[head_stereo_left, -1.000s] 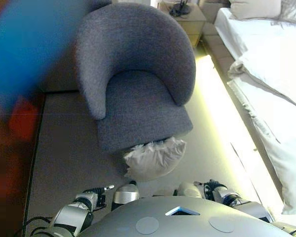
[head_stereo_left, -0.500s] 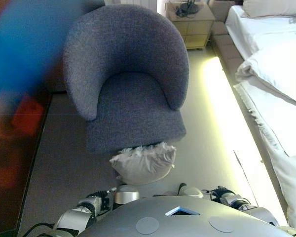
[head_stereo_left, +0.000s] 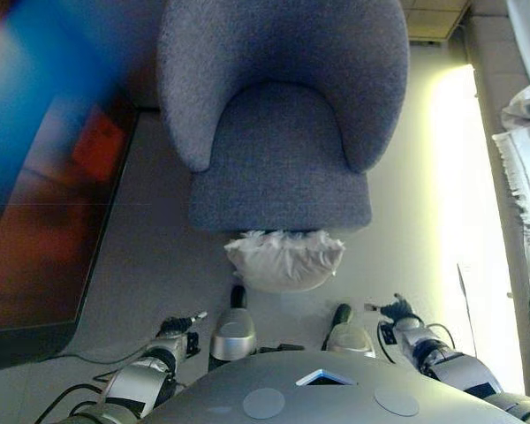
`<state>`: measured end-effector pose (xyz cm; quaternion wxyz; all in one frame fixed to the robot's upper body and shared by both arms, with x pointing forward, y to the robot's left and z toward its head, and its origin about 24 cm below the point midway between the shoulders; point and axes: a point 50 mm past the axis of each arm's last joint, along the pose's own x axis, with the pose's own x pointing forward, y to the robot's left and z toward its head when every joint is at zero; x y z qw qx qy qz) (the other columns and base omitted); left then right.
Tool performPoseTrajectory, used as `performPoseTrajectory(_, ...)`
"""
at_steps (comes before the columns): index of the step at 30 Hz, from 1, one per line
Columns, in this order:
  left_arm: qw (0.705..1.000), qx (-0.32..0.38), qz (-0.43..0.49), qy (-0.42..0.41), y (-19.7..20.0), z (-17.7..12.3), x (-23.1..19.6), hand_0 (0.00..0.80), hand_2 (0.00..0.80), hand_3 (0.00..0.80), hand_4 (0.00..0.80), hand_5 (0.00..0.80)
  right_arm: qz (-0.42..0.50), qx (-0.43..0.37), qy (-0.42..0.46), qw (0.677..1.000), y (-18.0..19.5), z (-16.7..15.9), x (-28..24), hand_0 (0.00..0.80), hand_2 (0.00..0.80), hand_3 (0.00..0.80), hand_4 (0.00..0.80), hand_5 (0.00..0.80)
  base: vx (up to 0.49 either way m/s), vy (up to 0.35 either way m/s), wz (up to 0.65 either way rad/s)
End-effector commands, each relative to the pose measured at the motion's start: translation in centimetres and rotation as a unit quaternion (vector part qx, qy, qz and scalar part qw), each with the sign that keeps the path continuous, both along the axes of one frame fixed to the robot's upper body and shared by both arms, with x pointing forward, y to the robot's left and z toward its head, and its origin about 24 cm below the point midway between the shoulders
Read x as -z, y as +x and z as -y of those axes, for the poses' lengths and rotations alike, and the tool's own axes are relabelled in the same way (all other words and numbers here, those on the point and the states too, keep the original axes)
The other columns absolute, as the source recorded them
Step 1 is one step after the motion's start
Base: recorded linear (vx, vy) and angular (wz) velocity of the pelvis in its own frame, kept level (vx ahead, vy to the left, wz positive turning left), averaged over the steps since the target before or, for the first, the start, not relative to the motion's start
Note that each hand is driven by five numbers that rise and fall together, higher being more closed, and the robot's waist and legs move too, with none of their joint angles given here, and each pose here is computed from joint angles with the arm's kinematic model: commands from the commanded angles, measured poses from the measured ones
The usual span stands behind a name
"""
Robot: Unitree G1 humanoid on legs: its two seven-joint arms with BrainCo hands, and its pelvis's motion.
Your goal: Pick up the cushion and take it to the sofa
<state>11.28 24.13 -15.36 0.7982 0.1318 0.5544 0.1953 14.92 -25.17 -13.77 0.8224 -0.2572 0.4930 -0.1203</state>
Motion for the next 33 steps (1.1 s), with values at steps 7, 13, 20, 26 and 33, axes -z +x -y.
performPoseTrajectory(7, 0.969, 0.074, 0.221, 0.077, 13.0, 0.0, -6.7, 0.0, 0.0, 0.0, 0.0, 0.0, 0.158, 0.004, -0.022, 0.987, 9.1, -0.9, -4.9, 0.0, 0.0, 0.0, 0.0, 0.0, -0.145, -0.043, 0.11)
performPoseTrajectory(13, 0.943, 0.105, 0.302, 0.093, 17.2, 1.4, -10.1, 0.0, 0.0, 0.0, 0.0, 0.0, 0.226, 0.022, -0.021, 0.974, 13.5, -0.7, -8.6, 0.0, 0.0, 0.0, 0.0, 0.0, -0.162, -0.038, -0.05)
performPoseTrajectory(20, 0.91, 0.093, 0.4, 0.062, 20.8, 3.5, -13.9, 0.0, 0.0, 0.0, 0.0, 0.0, 0.289, 0.018, -0.051, 0.956, 16.9, 0.6, -12.8, 0.0, 0.0, 0.0, 0.0, 0.0, -0.091, 0.08, -0.12)
performPoseTrajectory(26, 0.885, 0.087, 0.453, 0.055, 22.7, 4.7, -16.6, 0.0, 0.0, 0.0, 0.0, 0.0, 0.323, 0.0, -0.089, 0.942, 18.7, 0.9, -15.5, 0.0, 0.0, 0.0, 0.0, 0.0, -0.032, 0.074, -0.08)
performPoseTrajectory(33, 0.864, 0.055, 0.499, 0.043, 24.3, 5.2, -19.0, 0.0, 0.0, 0.0, 0.0, 0.0, 0.373, -0.029, -0.119, 0.92, 20.9, 0.6, -19.2, 0.0, 0.0, 0.0, 0.0, 0.0, -0.008, 0.049, -0.08)
